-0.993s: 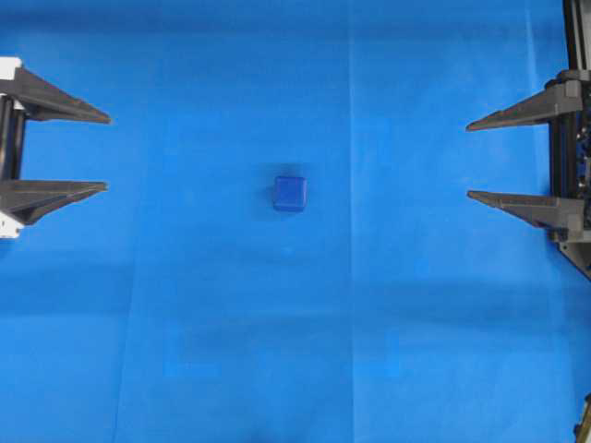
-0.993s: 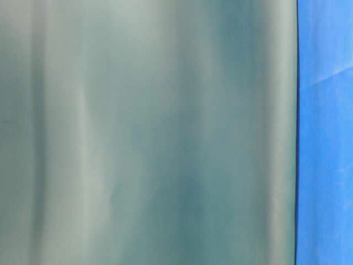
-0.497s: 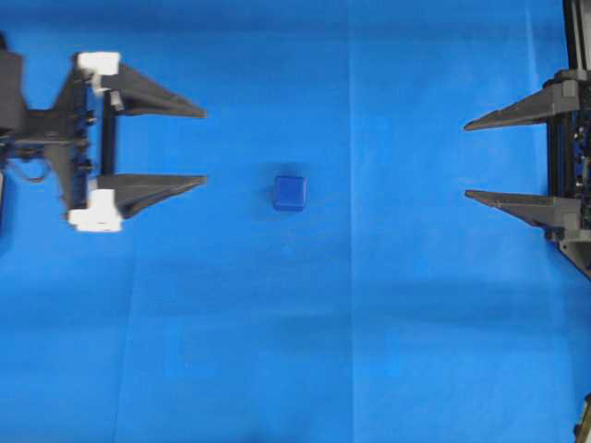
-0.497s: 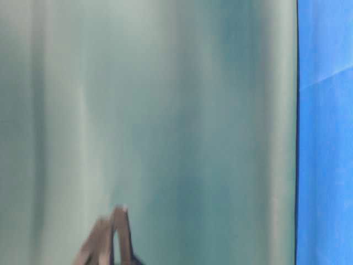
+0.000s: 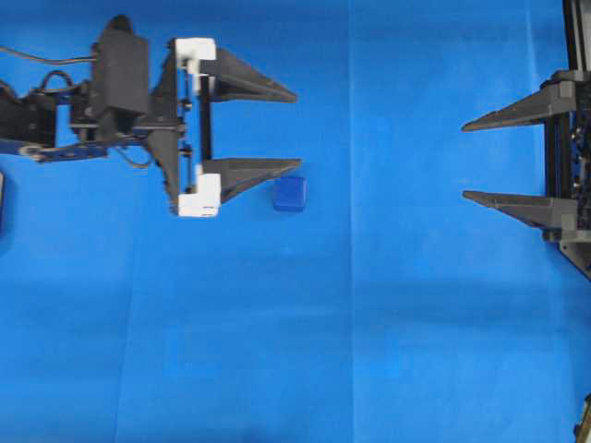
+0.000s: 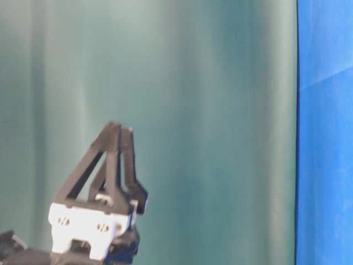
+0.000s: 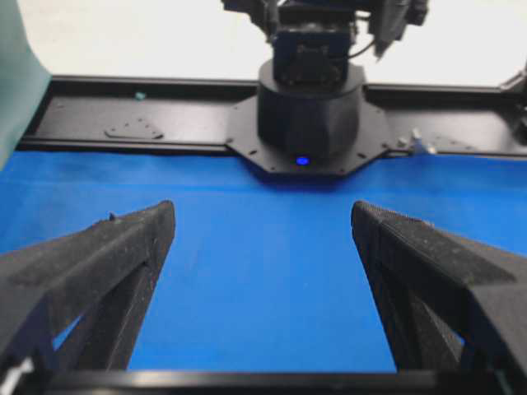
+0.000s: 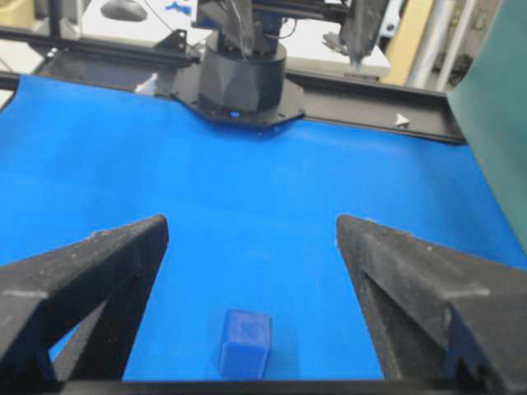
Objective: Handover the blue block to the right arm after grasping it with the left arm, then place it in the designated position.
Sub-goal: 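Move the open left gripper forward around the blue cube, then close the left gripper on the blue cube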
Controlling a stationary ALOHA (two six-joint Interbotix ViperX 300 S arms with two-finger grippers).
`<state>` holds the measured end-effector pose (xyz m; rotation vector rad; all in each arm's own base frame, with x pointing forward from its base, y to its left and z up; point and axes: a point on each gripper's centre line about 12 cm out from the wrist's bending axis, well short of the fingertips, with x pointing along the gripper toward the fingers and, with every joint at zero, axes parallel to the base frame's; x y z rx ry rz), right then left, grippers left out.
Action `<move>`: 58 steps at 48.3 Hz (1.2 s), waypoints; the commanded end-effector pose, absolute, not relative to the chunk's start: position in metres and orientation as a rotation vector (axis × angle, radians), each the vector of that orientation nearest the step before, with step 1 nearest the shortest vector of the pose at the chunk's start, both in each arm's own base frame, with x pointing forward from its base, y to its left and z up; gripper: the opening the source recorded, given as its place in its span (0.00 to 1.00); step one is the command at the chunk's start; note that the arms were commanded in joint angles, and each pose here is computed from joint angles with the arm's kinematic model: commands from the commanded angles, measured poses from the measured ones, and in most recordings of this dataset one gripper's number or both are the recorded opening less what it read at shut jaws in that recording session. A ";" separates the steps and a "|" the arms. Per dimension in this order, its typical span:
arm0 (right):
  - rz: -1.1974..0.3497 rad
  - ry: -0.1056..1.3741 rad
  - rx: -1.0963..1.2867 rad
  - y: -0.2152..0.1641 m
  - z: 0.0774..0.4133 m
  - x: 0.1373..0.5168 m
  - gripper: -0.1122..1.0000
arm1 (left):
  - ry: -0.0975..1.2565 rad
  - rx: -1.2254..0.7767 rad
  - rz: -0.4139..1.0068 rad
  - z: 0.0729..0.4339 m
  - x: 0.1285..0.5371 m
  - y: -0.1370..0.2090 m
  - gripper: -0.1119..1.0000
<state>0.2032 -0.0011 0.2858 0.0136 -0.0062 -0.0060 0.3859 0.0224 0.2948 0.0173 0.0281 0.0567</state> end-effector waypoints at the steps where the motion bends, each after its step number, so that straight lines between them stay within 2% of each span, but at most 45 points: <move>1: -0.008 -0.032 0.018 -0.002 0.295 0.206 0.97 | 0.004 0.020 0.068 0.306 0.391 0.027 0.93; 14: -0.008 -0.029 0.015 -0.002 0.295 0.206 0.97 | 0.106 0.003 0.081 0.299 0.393 0.032 0.93; 45: -0.008 -0.017 0.015 -0.002 0.293 0.206 0.97 | 0.804 -0.010 0.074 0.292 0.428 0.036 0.93; 53: -0.008 -0.009 0.015 -0.001 0.292 0.206 0.97 | 0.900 -0.005 0.075 0.294 0.435 0.038 0.93; 58: -0.008 -0.003 0.015 -0.002 0.291 0.207 0.97 | 0.911 -0.003 0.073 0.294 0.437 0.037 0.93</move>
